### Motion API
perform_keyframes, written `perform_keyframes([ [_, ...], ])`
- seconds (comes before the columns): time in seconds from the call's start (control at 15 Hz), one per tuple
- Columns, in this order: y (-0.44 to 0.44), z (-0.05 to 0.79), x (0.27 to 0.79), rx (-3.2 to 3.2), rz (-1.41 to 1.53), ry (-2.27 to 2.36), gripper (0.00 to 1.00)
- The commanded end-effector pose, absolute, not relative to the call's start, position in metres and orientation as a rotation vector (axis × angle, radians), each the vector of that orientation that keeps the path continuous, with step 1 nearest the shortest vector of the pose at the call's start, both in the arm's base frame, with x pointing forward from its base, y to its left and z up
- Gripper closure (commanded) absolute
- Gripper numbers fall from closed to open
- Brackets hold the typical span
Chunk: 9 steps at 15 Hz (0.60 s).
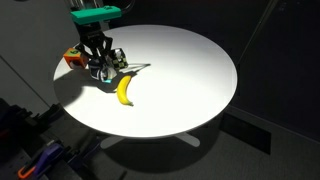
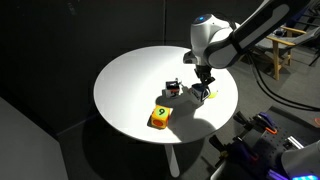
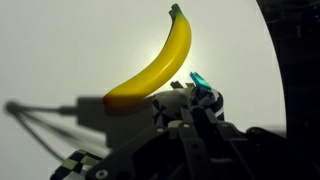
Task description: Pick up the soft block with the number four on it and place it to the right of the banana on the table
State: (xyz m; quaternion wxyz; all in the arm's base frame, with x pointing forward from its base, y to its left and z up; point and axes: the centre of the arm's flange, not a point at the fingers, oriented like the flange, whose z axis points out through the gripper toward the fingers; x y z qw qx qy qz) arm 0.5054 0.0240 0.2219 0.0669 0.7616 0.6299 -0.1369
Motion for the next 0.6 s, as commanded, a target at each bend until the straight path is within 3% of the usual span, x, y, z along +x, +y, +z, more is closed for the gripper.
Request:
perform_keyframes([
  [0.0,0.015,0.234,0.499,2.184,-0.383,2.014,0.95],
  [0.53,-0.018,0.239,0.494,2.188,-0.322,2.017,0.95],
])
